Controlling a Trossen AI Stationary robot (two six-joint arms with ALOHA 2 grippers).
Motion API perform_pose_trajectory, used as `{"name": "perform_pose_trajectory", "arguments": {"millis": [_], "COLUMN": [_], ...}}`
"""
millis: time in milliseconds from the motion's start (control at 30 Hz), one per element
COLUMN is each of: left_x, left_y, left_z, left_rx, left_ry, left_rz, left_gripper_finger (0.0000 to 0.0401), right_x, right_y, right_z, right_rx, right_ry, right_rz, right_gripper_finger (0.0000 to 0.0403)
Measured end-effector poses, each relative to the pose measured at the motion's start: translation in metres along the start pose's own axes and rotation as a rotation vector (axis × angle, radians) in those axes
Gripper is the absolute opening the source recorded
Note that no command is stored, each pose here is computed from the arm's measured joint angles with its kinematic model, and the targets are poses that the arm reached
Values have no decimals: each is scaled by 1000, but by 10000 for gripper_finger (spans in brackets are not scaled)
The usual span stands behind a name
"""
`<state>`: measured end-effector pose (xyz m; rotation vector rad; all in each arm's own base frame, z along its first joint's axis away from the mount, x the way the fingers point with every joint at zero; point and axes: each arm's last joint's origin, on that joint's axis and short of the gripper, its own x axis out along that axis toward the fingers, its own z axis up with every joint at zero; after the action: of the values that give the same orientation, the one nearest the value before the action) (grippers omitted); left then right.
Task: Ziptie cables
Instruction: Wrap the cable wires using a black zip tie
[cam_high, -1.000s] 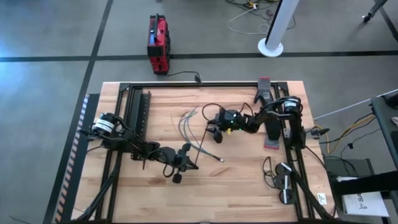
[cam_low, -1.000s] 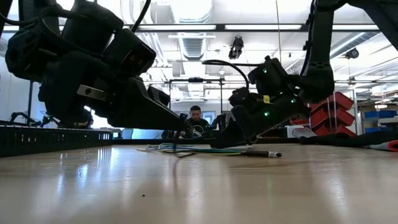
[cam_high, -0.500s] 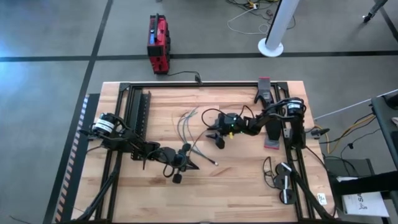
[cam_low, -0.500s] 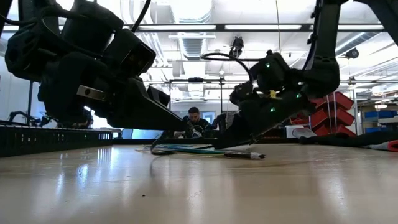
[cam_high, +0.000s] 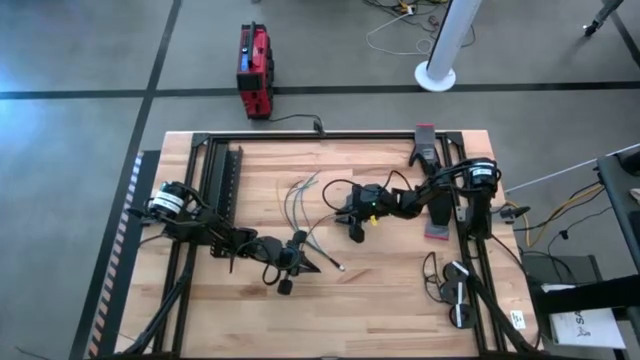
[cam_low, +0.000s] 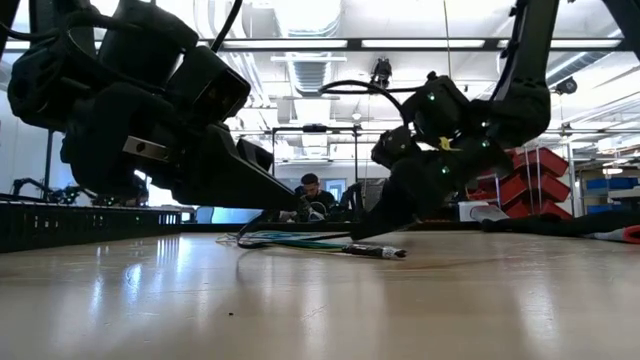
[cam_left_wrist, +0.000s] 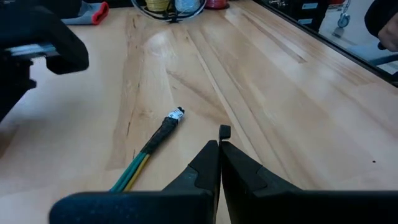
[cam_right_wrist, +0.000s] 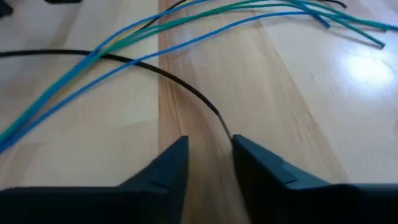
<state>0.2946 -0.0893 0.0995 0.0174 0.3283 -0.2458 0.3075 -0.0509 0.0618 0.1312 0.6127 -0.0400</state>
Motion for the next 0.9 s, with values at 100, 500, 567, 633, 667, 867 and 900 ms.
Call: {"name": "perform_pose_trajectory", "arguments": {"millis": [100,500,567,633,667,867,900], "left_x": [0,-1,-1,-1,-1,-2,-3], "left_y": [0,0,0,0,1,1,1], "left_z": [0,11,13,14,15,17,16], "left_rx": [1,29,43,54,57,69,69], "left_ry": [-2,-114,-132,-149,-161,-184,-182], "left_rz": [0,-1,2,4,5,6,6], "left_gripper_finger": [0,0,0,0,0,0,0], "right_x": [0,-54,-72,-87,-92,-95,-92], "right_y": [4,12,15,17,19,21,22], "right_z": [0,47,63,74,78,81,80], "right_rx": [-39,-89,-98,-99,-89,-62,-62], "right_ry": [-1,113,108,68,45,15,14], "right_rz": [-9,-113,-113,-113,-114,-103,-92], "right_gripper_finger": [21,1,1,0,0,1,2]}}
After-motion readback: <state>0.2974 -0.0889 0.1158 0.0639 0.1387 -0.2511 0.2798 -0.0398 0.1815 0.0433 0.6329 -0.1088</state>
